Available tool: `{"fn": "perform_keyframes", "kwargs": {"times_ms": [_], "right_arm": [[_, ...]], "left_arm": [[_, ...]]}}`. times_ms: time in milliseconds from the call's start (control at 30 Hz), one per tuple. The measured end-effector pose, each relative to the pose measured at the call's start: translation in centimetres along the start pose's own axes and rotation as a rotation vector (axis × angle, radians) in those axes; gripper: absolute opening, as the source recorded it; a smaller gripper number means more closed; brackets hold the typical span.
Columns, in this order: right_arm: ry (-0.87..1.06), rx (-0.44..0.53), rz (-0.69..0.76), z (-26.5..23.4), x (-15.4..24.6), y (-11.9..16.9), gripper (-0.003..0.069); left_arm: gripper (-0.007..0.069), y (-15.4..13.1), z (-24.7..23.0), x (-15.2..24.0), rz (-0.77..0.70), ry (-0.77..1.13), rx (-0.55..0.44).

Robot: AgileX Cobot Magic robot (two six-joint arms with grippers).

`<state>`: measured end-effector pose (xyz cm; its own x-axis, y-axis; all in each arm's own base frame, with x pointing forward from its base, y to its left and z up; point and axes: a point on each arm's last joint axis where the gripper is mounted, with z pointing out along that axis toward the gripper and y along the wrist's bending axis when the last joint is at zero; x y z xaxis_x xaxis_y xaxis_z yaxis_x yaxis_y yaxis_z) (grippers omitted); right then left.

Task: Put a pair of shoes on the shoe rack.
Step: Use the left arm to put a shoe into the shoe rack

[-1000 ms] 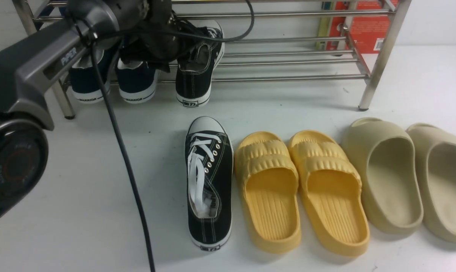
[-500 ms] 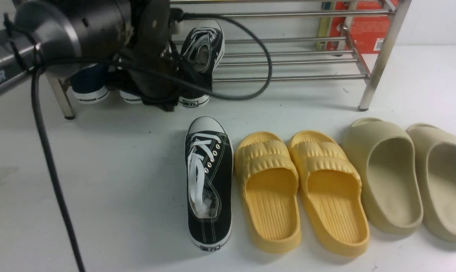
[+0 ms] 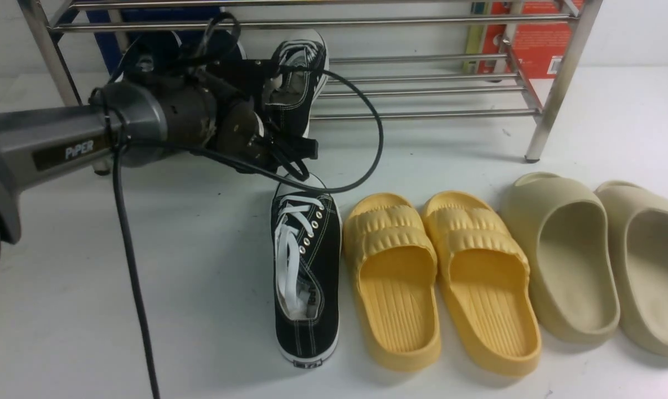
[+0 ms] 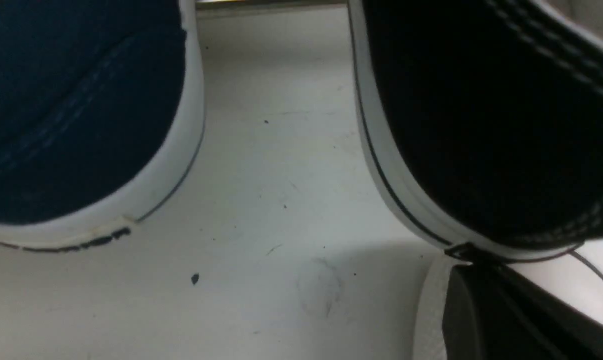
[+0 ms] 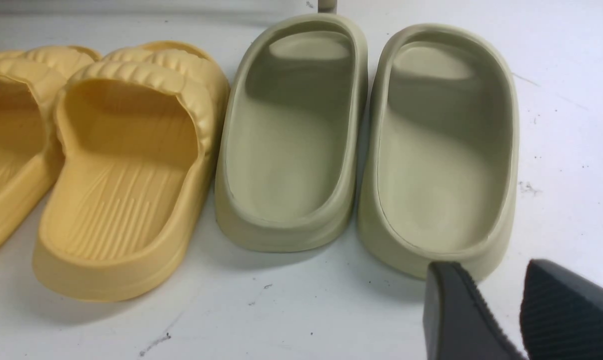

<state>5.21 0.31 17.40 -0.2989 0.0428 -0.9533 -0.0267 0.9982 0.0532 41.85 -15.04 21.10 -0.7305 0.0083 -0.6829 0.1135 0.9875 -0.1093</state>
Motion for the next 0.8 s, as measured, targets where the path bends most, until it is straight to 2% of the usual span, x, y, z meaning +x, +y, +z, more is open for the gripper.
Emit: {"fn": "perform_keyframes", "kwargs": {"times_ms": [333, 800], "right_arm": [[0.0, 0.0, 0.0, 0.0, 0.0, 0.0, 0.0239], [0.0, 0.0, 0.0, 0.0, 0.0, 0.0, 0.0239]], "left_arm": [[-0.0013, 0.4, 1.2, -0.5, -0.012, -0.045, 0.016], [-0.0013, -0.4, -0.5, -2.6, -0.061, -0.213, 0.11]]}}
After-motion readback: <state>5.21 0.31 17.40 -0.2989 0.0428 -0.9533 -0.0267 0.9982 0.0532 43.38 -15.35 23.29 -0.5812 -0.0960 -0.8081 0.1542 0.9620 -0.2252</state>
